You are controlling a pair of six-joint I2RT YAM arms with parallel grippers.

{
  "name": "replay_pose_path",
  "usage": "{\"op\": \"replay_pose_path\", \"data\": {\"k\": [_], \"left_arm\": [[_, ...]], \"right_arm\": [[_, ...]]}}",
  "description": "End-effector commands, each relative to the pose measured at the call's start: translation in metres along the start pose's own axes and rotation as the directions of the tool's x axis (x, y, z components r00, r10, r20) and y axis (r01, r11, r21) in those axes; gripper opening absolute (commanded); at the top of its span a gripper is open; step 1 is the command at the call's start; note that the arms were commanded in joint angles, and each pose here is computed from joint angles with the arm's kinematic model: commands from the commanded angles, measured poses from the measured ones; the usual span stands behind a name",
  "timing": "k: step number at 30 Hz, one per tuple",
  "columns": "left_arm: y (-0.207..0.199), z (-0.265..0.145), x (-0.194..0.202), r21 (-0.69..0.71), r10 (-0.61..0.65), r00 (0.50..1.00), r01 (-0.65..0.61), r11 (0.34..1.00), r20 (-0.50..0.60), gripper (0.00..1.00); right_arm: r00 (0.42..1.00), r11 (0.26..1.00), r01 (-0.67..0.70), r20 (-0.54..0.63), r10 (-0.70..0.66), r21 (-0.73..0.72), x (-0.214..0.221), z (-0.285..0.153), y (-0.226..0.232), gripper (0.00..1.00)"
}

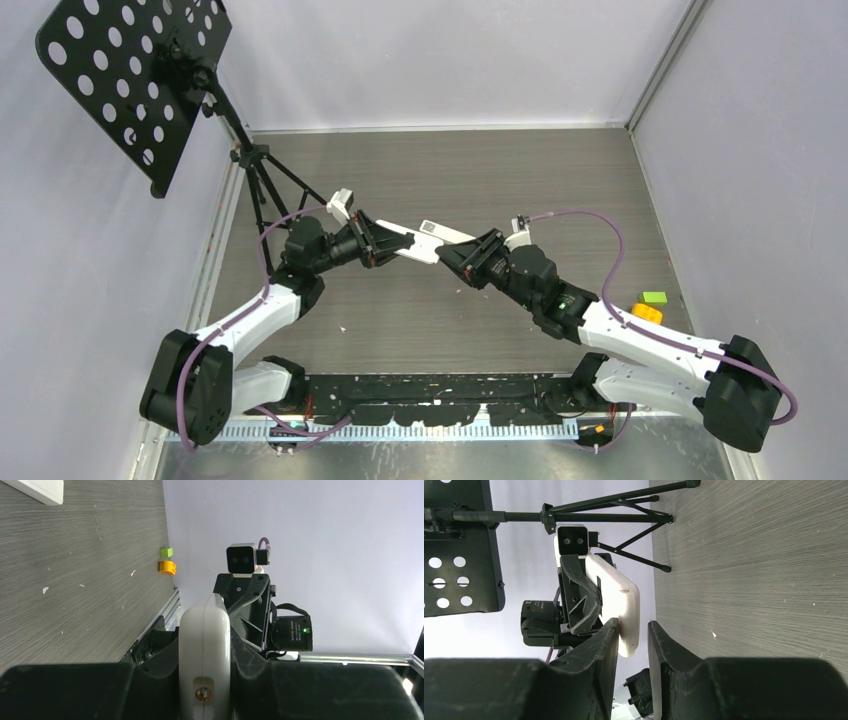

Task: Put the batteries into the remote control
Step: Load the battery cover into the remote control.

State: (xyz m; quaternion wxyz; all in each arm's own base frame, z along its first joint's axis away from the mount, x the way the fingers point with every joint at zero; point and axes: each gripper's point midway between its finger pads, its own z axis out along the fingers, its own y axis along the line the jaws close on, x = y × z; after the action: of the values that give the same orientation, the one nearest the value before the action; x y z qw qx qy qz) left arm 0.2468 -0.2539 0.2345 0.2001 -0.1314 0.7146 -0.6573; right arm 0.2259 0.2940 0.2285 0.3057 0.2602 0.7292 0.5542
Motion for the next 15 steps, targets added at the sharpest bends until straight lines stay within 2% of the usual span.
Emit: {"op": "replay_pose_path", "data": {"k": [1,8,15], "left_arm": [[-0.023,-0.002,0.003,0.077,0.077,0.997,-0.076,0.994,-0.011,0.00],[-0.030,-0.004,0.005,0.094,0.090,0.996,-0.088,0.992,-0.019,0.00],[-0.043,-0.006,0.009,0.148,0.141,0.989,-0.132,0.980,-0.046,0.00]], "right_arm": [[1.000,0.999,0.025,0.014,-0.024,-0.024,-0.003,0.001,0.013,0.34],[0.999,0.999,0.033,-0.016,-0.033,-0.025,0.004,0.009,0.011,0.35],[0.998,0.999,0.033,-0.053,-0.035,-0.038,0.013,0.017,0.005,0.30]]}}
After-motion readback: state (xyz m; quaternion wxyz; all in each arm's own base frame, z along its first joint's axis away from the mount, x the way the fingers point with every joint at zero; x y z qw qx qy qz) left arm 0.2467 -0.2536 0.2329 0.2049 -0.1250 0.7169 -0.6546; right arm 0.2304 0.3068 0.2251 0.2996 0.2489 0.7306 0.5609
